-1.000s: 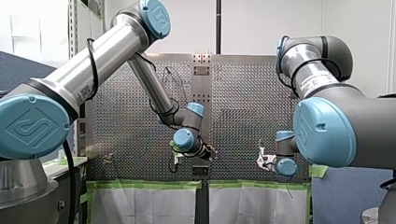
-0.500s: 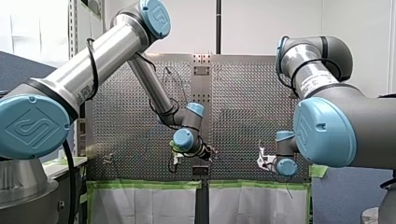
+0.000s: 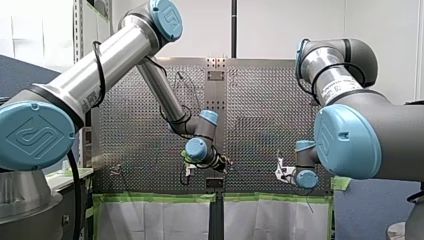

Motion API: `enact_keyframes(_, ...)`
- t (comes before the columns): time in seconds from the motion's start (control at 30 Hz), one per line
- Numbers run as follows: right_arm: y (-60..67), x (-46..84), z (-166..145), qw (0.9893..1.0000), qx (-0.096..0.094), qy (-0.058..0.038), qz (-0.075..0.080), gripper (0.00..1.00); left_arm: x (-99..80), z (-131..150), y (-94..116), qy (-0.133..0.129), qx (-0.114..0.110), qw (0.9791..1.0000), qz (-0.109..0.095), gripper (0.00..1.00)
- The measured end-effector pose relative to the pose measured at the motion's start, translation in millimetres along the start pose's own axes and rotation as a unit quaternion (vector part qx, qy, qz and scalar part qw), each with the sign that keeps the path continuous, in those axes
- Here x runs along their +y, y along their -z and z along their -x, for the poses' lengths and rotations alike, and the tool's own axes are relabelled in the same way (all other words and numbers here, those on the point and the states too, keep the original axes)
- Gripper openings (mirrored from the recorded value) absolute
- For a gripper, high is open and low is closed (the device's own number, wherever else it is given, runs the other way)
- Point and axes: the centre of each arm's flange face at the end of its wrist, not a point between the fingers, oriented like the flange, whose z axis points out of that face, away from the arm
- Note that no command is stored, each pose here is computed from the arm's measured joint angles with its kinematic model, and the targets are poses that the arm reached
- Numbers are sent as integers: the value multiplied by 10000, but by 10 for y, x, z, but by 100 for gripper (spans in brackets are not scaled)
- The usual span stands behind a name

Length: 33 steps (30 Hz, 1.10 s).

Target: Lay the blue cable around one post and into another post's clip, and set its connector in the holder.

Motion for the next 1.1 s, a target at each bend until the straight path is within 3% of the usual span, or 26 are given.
enact_keyframes(0.27,3,0,5,10000,-12,0,1,2,46,-8,110,-267,122,9993,225,100)
enact_keyframes(0.4,3,1,6,10000,-13,0,0,2,110,71,213,-256,5,9989,399,100)
enact_keyframes(0.53,0,0,3,10000,1,-3,0,2,218,189,303,-44,-219,9979,602,100)
enact_keyframes(0.67,0,0,4,10000,6,-7,-1,2,353,321,400,244,-454,9956,776,100)
enact_keyframes(0.93,-1,0,4,10000,9,-40,-1,2,576,651,451,699,-643,9924,788,100)
enact_keyframes(1.03,0,0,6,10000,4,-49,-1,2,673,797,461,864,-742,9897,863,100)
enact_keyframes(1.1,1,1,11,10000,0,-51,0,2,758,910,473,990,-835,9868,967,100)
